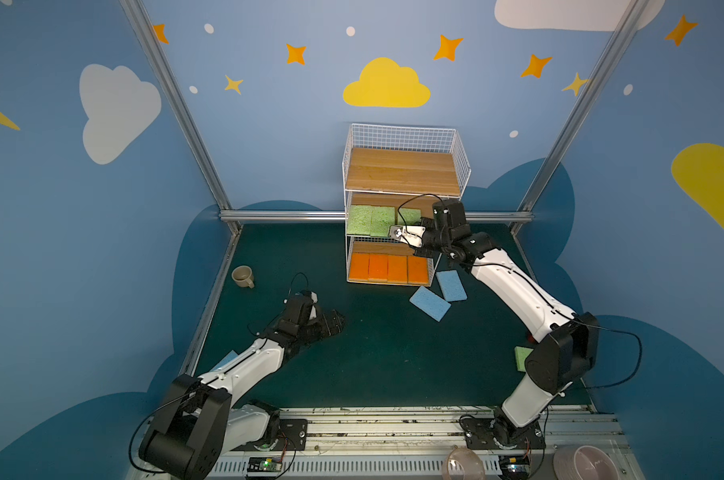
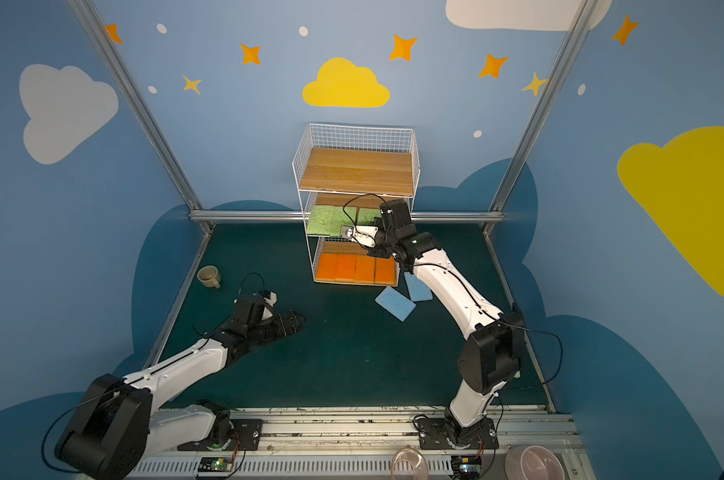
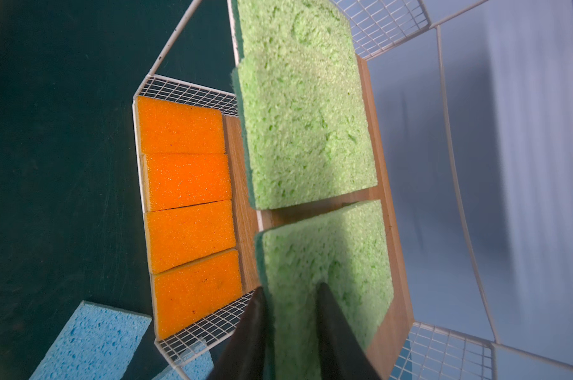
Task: Place and organize the cleaning sponges onto the shelf
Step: 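Lower the green sponge onto the middle board beside the others and release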
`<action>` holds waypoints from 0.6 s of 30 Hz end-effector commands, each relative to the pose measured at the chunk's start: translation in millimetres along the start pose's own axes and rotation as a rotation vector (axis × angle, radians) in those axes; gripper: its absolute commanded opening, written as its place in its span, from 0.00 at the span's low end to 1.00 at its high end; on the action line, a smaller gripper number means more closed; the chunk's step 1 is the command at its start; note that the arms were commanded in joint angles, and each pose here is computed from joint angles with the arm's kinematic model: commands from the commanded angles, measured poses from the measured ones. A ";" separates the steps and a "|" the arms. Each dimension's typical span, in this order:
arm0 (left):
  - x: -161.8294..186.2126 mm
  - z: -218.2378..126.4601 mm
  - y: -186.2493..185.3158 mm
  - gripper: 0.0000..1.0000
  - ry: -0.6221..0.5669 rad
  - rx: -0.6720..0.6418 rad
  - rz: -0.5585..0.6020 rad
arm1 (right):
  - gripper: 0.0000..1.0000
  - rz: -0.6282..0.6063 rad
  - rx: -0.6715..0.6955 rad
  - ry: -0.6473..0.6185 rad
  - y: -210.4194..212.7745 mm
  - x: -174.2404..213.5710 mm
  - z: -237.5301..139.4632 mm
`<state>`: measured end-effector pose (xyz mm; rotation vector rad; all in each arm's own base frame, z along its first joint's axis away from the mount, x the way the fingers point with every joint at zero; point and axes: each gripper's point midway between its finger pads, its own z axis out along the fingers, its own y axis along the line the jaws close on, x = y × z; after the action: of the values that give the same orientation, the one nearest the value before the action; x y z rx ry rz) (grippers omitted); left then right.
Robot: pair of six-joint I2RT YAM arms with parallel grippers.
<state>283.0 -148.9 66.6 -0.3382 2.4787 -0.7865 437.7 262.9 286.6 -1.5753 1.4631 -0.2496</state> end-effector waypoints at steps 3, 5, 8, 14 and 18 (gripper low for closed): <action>-9.0 1.0 -5.3 1.00 -0.017 0.008 0.013 | 0.32 -0.007 0.006 -0.003 -3.8 -0.1 5.0; -8.3 1.9 -4.7 1.00 -0.013 0.007 0.010 | 0.31 -0.006 0.009 -0.011 -4.4 -1.6 4.6; -7.9 1.9 -4.5 1.00 -0.013 0.007 0.010 | 0.31 -0.007 0.012 -0.021 -5.8 -3.7 4.8; -8.4 1.0 -4.1 1.00 -0.016 0.004 0.010 | 0.26 -0.013 0.010 -0.031 -5.3 -5.2 7.7; -9.1 0.9 -4.7 1.00 -0.018 0.005 0.010 | 0.25 -0.011 0.021 -0.047 -7.3 -7.9 7.8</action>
<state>282.4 -148.3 61.8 -0.3445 2.4940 -0.7790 441.4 267.0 284.2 -1.5860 1.4392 -0.2498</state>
